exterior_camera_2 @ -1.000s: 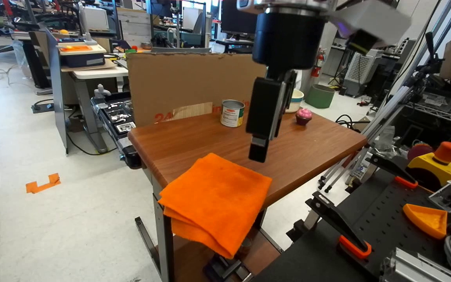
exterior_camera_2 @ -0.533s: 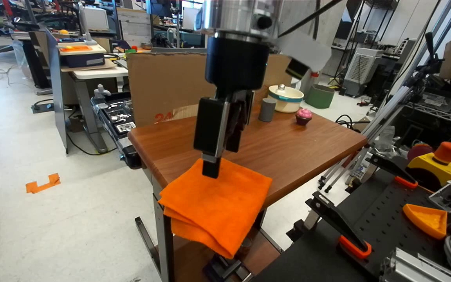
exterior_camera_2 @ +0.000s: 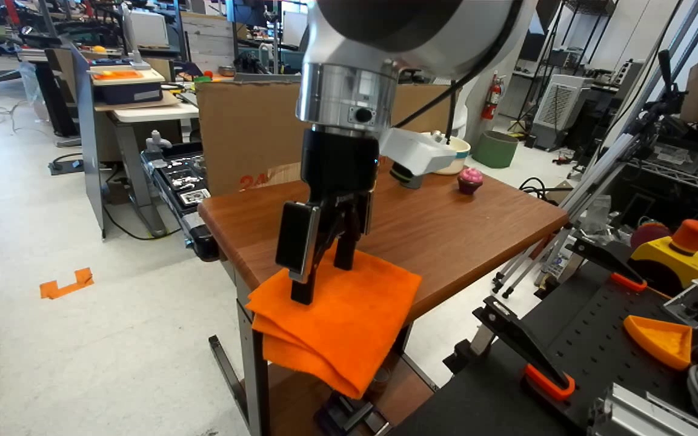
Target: Move the towel to the right
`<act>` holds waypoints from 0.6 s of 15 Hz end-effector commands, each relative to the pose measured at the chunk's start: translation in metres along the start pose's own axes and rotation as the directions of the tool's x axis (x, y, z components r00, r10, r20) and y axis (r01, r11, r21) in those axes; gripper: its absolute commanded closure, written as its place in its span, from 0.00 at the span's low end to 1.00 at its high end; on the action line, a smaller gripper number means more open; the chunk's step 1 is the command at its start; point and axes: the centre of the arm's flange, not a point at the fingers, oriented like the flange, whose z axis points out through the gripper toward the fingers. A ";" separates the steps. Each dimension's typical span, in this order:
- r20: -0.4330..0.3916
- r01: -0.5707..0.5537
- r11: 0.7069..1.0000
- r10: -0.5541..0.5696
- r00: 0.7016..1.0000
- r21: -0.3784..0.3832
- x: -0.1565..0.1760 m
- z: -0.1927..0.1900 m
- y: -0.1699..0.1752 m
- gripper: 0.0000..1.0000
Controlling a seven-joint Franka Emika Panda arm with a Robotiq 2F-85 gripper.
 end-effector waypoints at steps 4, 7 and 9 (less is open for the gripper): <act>-0.021 -0.220 0.973 0.222 0.975 0.065 -0.013 -0.004 0.100 0.00; -0.018 -0.370 0.927 0.372 0.928 0.056 -0.045 -0.007 0.161 0.00; -0.018 -0.440 0.897 0.442 0.897 0.046 -0.067 -0.007 0.190 0.00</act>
